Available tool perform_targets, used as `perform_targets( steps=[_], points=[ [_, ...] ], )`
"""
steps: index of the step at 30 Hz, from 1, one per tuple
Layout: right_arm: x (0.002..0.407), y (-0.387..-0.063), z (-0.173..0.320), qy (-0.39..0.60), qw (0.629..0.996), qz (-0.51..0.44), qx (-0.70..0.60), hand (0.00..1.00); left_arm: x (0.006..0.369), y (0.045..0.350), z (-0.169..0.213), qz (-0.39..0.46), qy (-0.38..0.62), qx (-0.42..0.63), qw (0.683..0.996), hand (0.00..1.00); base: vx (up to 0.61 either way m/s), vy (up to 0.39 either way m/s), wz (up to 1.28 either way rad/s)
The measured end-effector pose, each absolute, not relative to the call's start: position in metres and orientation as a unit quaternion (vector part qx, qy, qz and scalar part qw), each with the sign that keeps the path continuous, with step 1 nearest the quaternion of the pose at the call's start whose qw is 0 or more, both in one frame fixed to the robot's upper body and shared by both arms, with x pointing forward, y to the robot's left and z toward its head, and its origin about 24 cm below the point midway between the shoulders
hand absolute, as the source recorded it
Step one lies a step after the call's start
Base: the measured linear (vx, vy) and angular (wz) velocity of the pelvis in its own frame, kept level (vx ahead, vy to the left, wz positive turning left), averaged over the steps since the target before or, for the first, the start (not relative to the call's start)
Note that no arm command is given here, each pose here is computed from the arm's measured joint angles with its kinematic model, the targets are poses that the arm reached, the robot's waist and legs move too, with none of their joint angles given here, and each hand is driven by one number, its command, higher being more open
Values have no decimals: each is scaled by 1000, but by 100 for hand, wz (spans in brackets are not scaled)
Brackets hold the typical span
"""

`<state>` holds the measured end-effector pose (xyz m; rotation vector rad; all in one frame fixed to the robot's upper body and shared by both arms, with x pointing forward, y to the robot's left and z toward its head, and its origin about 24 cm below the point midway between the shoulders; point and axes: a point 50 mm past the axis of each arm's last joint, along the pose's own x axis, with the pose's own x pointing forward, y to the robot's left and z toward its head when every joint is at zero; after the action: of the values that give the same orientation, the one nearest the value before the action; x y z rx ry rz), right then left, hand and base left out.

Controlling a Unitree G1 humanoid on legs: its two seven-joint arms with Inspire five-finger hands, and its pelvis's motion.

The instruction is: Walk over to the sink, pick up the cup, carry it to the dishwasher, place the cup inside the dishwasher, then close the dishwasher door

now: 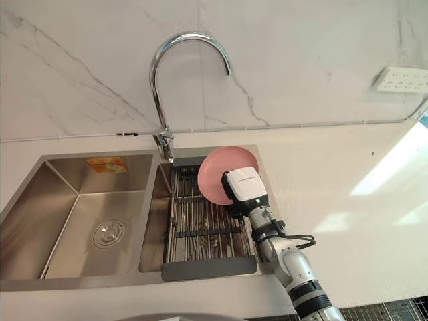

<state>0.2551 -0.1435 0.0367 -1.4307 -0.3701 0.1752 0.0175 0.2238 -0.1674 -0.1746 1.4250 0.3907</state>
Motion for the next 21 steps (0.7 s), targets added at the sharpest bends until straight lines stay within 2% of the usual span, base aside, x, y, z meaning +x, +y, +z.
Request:
perform_targets(
  steps=[13, 21],
  points=[
    [253, -139, 78, -242, 763, 70, -595, 0, 15, 224, -167, 182, 641, -77, 741, 100, -3, -2, -3],
    [249, -134, 92, -277, 753, 86, -590, 0, 15, 224, -167, 183, 637, -77, 745, 100, -10, -6, -2]
  ],
)
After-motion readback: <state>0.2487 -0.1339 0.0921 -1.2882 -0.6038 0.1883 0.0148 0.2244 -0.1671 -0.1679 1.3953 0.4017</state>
